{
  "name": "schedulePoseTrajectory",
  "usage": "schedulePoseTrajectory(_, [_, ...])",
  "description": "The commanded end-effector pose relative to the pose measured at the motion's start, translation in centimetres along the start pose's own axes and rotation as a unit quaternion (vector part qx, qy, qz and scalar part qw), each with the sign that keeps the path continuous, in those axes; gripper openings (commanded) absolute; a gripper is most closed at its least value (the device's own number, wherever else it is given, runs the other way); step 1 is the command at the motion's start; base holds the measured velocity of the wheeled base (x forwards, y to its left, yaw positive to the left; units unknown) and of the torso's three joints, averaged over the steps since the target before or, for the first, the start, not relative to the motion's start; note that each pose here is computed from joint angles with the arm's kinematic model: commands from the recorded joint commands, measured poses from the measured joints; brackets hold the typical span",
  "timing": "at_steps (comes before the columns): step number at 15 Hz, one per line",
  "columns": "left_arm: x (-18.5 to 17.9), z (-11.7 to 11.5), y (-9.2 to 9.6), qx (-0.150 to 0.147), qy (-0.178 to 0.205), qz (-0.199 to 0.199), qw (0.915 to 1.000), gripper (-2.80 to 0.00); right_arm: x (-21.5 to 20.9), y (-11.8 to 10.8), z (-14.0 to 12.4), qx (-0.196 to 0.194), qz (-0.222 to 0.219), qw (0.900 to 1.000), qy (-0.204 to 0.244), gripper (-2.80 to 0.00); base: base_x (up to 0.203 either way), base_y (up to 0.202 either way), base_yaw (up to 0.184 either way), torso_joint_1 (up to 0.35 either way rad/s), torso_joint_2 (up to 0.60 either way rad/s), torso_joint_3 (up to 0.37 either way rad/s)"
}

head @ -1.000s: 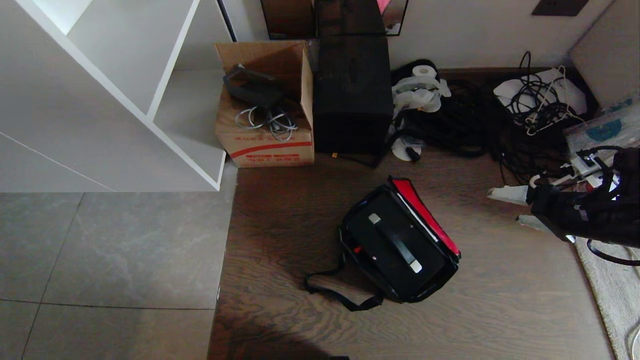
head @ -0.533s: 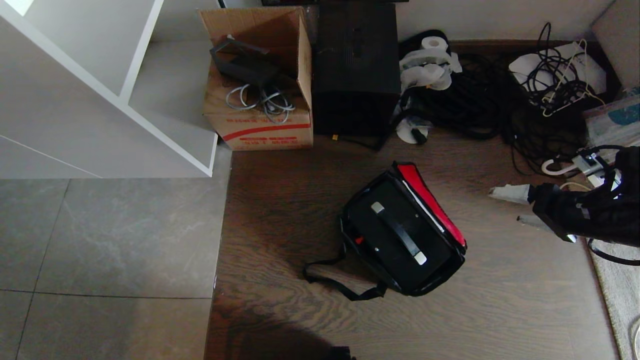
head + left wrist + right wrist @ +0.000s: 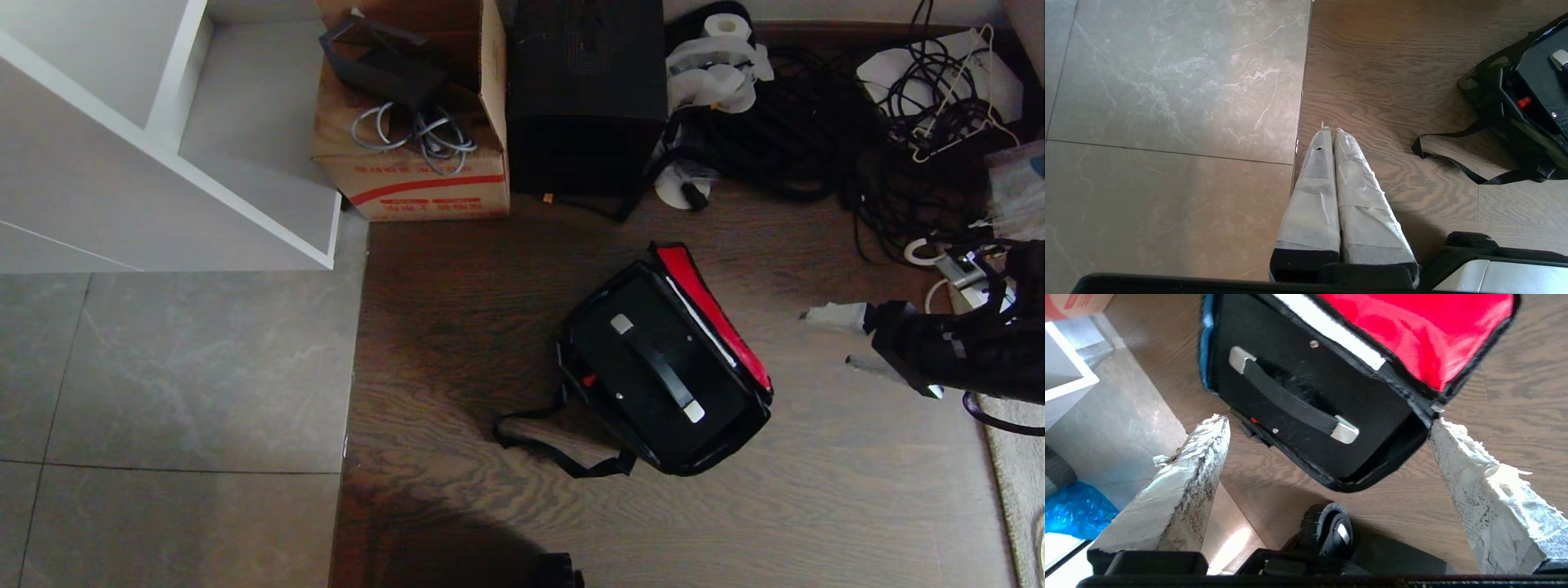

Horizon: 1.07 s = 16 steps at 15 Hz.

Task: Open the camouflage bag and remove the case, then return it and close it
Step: Close the top of the storage box

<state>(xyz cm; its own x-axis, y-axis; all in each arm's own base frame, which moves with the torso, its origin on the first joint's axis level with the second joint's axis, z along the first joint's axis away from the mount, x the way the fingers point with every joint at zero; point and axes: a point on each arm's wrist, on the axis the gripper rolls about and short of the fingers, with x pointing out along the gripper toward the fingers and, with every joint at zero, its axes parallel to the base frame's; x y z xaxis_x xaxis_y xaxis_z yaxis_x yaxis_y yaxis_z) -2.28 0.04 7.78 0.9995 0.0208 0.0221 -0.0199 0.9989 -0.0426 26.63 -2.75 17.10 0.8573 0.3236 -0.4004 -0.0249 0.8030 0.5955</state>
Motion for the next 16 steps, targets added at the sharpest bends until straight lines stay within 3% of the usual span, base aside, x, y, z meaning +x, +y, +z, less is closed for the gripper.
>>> schedulePoseTrajectory(1, [0.1,-0.3,0.0,0.0,0.005,0.001,1.0,-2.8,0.2,-0.3,-0.1,0.007,-0.005,1.0,0.008,0.0,0.0,0.0,0.0,0.0,0.0,0.0])
schedulePoseTrajectory(7, [0.1,-0.3,0.0,0.0,0.004,0.0,1.0,-2.8,0.0,-2.8,1.4,0.035,-0.041,0.999,0.003,0.0,0.0,0.0,0.0,0.0,0.0,0.0])
schedulePoseTrajectory(10, [0.1,-0.3,0.0,0.0,0.005,0.001,1.0,-2.8,0.2,-4.1,2.7,0.077,-0.038,0.996,0.024,0.0,0.0,0.0,0.0,0.0,0.0,0.0])
schedulePoseTrajectory(12, [0.1,-0.3,0.0,0.0,0.004,0.0,1.0,-2.8,2.1,-5.8,2.4,0.107,-0.078,0.99,0.051,0.0,0.0,0.0,0.0,0.0,0.0,0.0])
schedulePoseTrajectory(16, [0.1,-0.3,0.0,0.0,0.005,0.001,1.0,-2.8,7.5,-10.4,1.0,0.159,-0.181,0.966,0.091,0.0,0.0,0.0,0.0,0.0,0.0,0.0])
